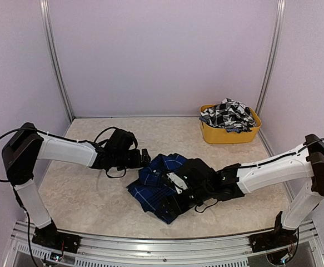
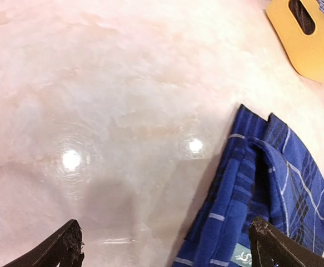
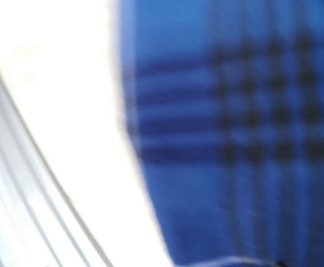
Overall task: Fold and stack the long sleeve shirts
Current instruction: Rotate the square-folded shirt at the center of the board.
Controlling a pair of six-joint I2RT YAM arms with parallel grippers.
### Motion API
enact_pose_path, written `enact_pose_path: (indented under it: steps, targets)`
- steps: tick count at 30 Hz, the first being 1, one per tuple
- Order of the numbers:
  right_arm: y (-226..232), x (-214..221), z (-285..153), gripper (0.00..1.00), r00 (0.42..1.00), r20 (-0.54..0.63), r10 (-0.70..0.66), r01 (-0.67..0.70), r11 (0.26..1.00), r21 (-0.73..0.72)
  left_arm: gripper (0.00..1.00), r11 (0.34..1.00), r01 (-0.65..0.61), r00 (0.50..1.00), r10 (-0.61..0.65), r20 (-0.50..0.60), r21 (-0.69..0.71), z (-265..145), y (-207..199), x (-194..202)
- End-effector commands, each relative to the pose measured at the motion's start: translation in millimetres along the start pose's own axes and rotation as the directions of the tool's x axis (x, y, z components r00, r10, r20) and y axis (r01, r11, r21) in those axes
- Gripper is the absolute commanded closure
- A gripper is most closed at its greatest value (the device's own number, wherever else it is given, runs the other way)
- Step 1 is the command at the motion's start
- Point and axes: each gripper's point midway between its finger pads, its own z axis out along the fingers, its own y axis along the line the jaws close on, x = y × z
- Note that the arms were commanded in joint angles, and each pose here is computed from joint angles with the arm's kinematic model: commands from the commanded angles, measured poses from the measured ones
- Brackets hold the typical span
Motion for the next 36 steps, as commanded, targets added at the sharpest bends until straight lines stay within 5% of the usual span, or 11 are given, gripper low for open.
enact_pose_path:
  steps: [1,11,19,28,36]
  targets:
    - [7.8,-36.2,-18.5,0.18,0.991,0.089,-0.098,0.090,0.992,0.087,0.01,0.998,-0.037,0.999,0.039,0.030,-0.049,-29.3,14.3,-7.0]
    - [-89.6,-107.6,-85.8,0.11,0.979,0.180,-0.093,0.019,0.927,0.375,0.01,0.995,0.065,0.997,-0.068,0.035,0.071,-94.0,-0.4,48.2]
    - [-172.5,-125.8,-88.8,0.09,0.989,0.149,-0.025,-0.034,0.923,0.383,0.01,0.981,0.174,0.984,-0.170,-0.053,0.088,-111.6,1.1,113.2]
    - [-209.9,-113.7,-63.8,0.11,0.995,0.099,0.033,-0.062,0.947,0.314,0.01,0.962,0.222,0.974,-0.211,-0.084,0.157,-97.1,-11.0,134.4]
    - [-211.2,-85.0,-52.6,0.28,0.994,0.068,0.081,-0.095,0.963,0.252,0.10,0.967,0.197,0.978,-0.182,-0.101,0.160,-80.0,-17.6,135.4]
